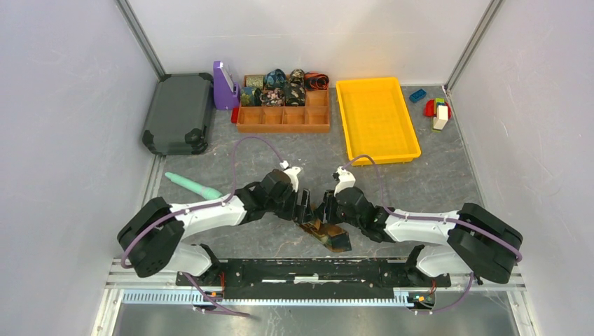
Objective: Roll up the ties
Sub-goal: Roll the tie at the center of the board.
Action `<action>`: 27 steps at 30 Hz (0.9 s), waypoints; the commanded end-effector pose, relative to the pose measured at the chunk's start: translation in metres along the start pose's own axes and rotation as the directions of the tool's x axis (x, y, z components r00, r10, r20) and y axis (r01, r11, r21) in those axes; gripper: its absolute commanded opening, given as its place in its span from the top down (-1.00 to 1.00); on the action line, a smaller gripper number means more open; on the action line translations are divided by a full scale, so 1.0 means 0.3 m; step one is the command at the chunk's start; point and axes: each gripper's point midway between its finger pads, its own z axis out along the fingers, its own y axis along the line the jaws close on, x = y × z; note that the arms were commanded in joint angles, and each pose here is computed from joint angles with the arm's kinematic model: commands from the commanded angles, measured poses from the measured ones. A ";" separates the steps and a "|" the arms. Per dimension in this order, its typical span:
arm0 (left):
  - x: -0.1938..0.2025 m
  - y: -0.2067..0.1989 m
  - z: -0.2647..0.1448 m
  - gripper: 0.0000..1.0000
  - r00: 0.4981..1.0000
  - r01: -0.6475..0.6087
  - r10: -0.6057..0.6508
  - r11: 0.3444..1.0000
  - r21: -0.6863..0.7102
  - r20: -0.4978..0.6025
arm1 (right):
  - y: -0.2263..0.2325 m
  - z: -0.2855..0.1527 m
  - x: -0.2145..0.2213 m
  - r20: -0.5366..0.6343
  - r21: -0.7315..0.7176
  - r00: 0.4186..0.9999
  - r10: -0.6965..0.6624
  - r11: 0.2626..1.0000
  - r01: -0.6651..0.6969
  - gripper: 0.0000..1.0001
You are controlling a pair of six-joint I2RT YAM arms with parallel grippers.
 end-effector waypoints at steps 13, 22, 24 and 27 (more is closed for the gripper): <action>0.034 -0.030 0.066 -0.54 0.998 0.060 -0.056 0.995 0.080 -0.041 | -0.051 -0.017 0.066 -0.057 0.031 0.998 -0.002 1.000 0.003 0.34; 0.051 0.006 0.093 -0.35 0.994 0.107 -0.106 0.993 0.040 -0.027 | -0.045 -0.024 0.058 -0.048 0.025 0.999 0.003 1.000 -0.002 0.35; 0.049 0.011 0.093 -0.25 0.993 0.114 -0.114 0.993 0.037 -0.012 | -0.047 -0.025 0.060 -0.049 0.025 0.999 0.004 1.000 -0.003 0.35; 0.046 0.016 0.092 -0.04 0.993 0.121 -0.121 0.992 0.034 0.004 | -0.044 -0.027 0.057 -0.046 0.022 0.999 0.006 1.000 -0.005 0.35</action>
